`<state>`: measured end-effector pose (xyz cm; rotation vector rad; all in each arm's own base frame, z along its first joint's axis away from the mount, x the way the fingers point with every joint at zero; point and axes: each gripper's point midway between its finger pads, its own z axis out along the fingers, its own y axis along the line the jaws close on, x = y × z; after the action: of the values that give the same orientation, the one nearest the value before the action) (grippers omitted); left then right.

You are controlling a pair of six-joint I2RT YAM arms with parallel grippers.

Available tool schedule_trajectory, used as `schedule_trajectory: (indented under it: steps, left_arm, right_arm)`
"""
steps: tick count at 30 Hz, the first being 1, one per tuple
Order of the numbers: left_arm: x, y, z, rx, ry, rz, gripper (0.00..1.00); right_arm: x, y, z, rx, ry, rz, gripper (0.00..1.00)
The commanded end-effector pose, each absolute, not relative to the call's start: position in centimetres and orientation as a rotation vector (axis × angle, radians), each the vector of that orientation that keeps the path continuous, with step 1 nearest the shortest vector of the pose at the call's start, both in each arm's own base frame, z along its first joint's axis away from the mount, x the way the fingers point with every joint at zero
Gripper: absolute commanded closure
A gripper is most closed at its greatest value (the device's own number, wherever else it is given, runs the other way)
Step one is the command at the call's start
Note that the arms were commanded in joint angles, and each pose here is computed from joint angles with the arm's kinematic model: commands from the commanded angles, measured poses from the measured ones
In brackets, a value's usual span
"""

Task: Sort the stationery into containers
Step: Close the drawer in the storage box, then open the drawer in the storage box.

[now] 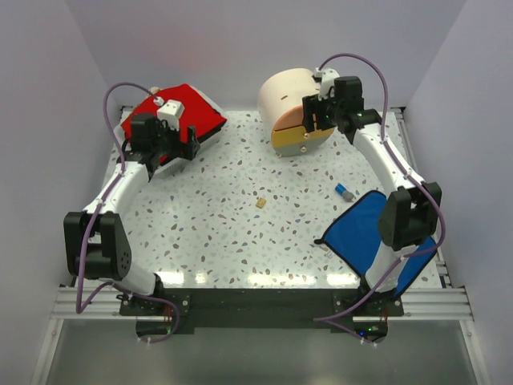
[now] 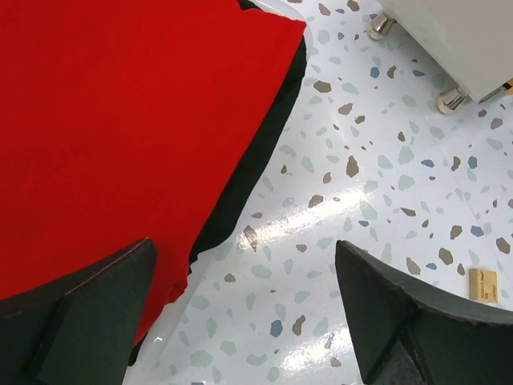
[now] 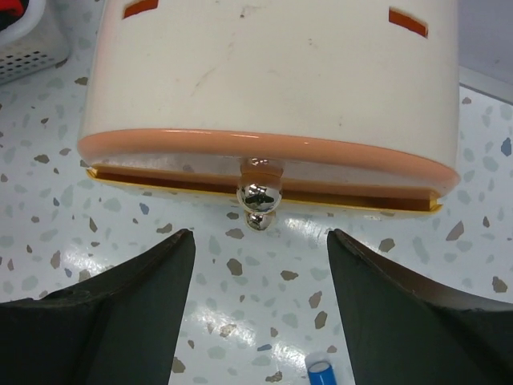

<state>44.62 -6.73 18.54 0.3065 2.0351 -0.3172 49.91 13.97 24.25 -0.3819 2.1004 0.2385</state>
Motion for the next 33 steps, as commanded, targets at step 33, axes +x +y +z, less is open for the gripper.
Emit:
schedule_trajectory:
  steps: [33]
  left_arm:
    - [46.4, -7.1, 18.7, 0.303, 1.999, -0.319, 0.01]
  right_arm:
    - [53.8, 15.2, 25.3, -0.352, 2.059, 0.286, 0.68]
